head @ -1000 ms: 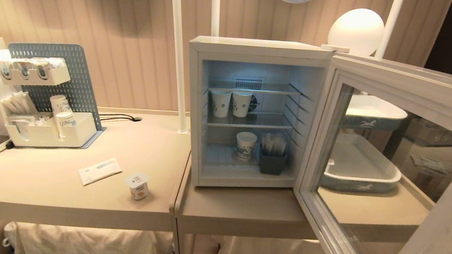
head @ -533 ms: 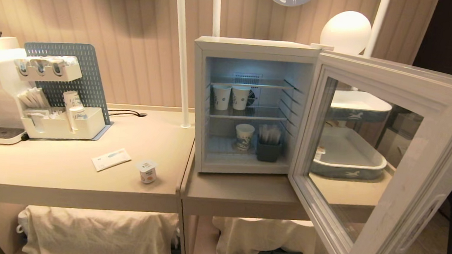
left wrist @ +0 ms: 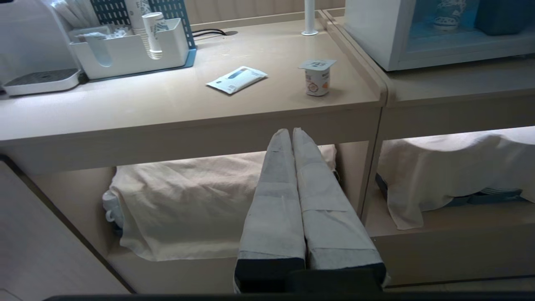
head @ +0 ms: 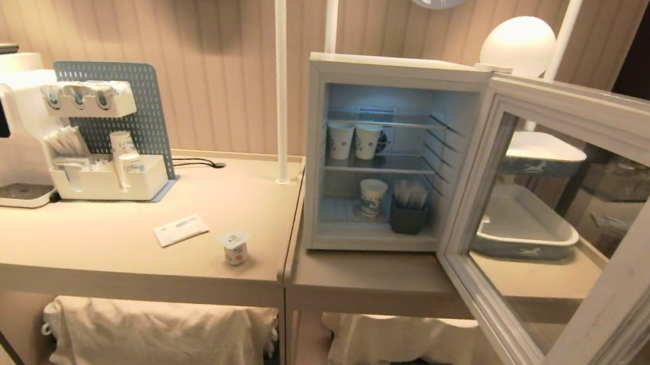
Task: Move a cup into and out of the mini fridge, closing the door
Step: Put the yoghurt in the freezer
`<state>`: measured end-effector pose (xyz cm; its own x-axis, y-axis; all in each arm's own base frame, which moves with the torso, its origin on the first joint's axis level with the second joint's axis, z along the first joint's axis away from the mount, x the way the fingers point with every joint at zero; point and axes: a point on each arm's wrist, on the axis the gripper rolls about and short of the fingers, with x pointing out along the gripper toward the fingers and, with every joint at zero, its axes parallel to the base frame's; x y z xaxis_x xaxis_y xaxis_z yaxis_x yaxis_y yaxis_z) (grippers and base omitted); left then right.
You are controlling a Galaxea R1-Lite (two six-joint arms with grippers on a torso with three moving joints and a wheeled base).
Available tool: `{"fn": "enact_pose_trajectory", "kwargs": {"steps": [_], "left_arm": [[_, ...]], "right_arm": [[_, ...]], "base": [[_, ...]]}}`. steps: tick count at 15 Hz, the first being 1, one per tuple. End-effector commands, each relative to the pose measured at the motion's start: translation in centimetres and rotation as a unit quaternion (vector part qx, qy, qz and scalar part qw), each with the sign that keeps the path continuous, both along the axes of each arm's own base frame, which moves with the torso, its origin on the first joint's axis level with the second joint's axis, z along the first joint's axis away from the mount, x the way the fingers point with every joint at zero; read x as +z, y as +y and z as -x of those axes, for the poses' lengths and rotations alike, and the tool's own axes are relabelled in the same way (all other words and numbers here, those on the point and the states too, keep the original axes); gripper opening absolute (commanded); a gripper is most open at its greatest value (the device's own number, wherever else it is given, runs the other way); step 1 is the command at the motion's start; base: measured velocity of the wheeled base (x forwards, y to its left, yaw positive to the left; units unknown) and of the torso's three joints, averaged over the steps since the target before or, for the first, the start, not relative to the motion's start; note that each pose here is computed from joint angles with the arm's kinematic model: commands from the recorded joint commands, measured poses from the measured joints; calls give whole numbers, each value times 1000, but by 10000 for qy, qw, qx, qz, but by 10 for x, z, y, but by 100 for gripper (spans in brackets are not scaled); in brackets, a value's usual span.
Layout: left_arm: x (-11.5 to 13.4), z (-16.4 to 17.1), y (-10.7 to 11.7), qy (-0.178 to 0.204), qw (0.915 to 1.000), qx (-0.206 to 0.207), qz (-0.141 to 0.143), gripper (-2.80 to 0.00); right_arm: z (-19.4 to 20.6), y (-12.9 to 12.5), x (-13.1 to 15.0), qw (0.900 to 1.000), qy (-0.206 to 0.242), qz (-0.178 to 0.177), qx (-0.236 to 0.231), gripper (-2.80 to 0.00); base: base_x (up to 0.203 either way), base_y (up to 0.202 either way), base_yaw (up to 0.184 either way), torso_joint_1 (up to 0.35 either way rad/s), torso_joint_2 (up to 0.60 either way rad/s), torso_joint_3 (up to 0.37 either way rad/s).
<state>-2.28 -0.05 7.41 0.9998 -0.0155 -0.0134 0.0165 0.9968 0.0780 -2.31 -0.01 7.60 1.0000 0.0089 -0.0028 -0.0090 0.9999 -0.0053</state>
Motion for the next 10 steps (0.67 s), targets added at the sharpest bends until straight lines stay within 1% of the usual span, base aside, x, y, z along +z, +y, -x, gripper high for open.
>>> {"fn": "enact_pose_trajectory", "kwargs": {"steps": [1, 10], "left_arm": [[0, 0, 0, 17, 10000, 1, 0, -280], [0, 0, 0, 17, 10000, 1, -7, -280]], "right_arm": [[0, 0, 0, 10000, 1, 4, 1, -280], [0, 0, 0, 10000, 1, 4, 2, -280]], "base": [[0, 193, 1, 3, 4, 2], [0, 190, -1, 2, 3, 3]]}}
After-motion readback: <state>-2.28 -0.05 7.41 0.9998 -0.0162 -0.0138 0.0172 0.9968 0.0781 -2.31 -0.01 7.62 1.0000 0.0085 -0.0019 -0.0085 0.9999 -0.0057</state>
